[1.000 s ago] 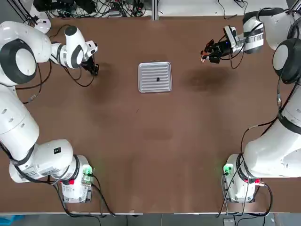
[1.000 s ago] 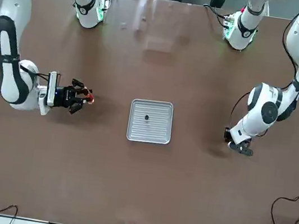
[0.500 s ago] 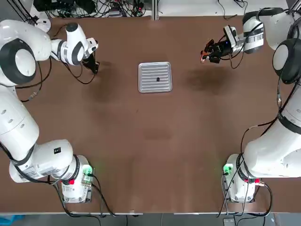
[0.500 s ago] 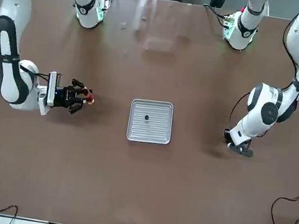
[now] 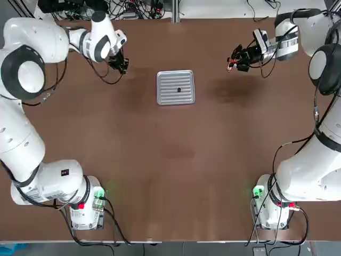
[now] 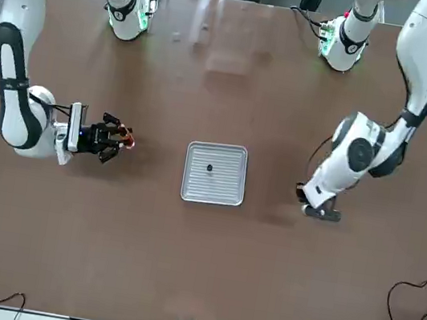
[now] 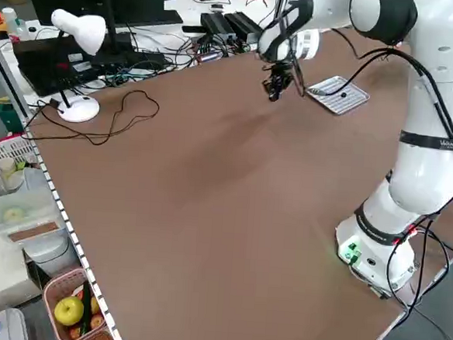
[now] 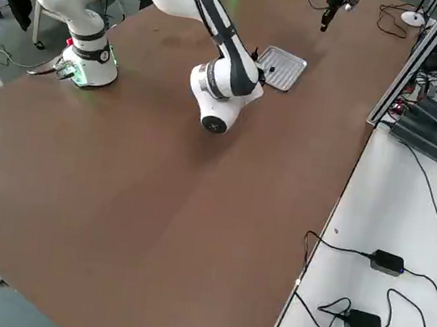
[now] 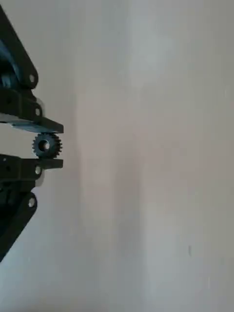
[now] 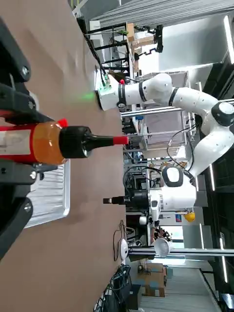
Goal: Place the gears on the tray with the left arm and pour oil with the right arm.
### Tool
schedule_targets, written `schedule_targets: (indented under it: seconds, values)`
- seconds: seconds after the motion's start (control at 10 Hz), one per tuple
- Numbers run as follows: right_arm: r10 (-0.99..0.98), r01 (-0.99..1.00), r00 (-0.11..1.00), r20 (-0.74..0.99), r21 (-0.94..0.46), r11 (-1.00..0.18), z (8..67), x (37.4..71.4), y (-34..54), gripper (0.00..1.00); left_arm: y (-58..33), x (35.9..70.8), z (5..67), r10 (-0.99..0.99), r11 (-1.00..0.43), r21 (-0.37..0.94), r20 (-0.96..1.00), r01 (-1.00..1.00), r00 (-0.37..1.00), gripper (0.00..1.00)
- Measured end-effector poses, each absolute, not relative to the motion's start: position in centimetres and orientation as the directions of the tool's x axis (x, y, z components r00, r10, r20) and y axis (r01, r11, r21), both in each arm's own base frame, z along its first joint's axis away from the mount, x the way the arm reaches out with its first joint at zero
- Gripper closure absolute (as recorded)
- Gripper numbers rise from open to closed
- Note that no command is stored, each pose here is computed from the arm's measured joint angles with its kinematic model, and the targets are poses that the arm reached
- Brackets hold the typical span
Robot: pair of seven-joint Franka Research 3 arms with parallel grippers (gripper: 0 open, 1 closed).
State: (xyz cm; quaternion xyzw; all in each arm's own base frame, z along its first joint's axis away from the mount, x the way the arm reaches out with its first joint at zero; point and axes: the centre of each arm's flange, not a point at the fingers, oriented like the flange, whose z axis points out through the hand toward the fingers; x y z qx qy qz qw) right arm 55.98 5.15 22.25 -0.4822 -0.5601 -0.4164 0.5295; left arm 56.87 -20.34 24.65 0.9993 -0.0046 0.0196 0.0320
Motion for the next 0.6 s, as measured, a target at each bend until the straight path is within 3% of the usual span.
schedule_targets:
  seconds: [0.6]
  values:
    - [0.102,0.980,0.024,0.995,-0.043,0.195,22.2,56.0,5.6,0.69,-37.2,54.0,30.0,0.078,-0.983,0.164,-0.005,0.077,0.997,0.75]
